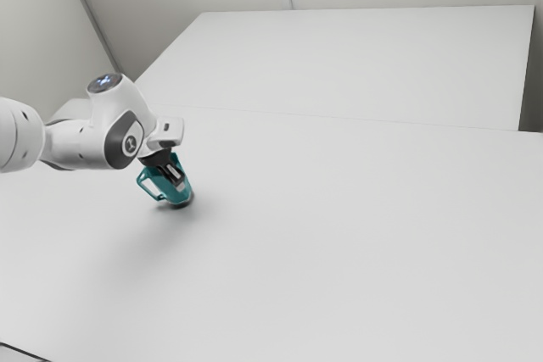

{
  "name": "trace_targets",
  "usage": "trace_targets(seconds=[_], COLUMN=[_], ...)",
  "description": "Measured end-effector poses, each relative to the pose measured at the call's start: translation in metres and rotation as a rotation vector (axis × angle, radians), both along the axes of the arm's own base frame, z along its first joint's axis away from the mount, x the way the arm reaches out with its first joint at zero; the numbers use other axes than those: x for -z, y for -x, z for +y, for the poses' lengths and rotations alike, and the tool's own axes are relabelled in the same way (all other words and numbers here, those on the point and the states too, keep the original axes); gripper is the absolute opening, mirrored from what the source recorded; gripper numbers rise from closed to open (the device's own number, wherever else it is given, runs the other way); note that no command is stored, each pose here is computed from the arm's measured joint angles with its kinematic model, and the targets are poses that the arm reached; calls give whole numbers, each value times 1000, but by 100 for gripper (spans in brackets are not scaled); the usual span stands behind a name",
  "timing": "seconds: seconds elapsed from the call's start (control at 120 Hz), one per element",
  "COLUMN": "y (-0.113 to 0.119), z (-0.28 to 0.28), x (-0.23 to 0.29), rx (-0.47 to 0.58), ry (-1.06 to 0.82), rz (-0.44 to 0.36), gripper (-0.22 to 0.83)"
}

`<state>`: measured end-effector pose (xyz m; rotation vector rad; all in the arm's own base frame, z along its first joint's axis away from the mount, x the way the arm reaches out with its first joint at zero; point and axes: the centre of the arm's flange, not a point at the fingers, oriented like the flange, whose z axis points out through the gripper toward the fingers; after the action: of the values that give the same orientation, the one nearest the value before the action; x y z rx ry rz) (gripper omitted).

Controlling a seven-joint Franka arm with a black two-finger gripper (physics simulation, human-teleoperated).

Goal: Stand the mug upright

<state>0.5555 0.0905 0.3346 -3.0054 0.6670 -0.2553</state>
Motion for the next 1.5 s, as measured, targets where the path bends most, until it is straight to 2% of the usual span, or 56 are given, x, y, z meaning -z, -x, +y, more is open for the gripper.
trace_targets(seconds=[0.208, 0.633, 1.058, 1.5], y=[-1, -2, -6, -4], z=[0, -1, -6, -12], x=[6, 5, -4, -35], rx=[-17, -25, -16, -6], ry=[6, 14, 12, -3], rz=[0, -3, -19, -55], gripper=[-16, 7, 22, 27])
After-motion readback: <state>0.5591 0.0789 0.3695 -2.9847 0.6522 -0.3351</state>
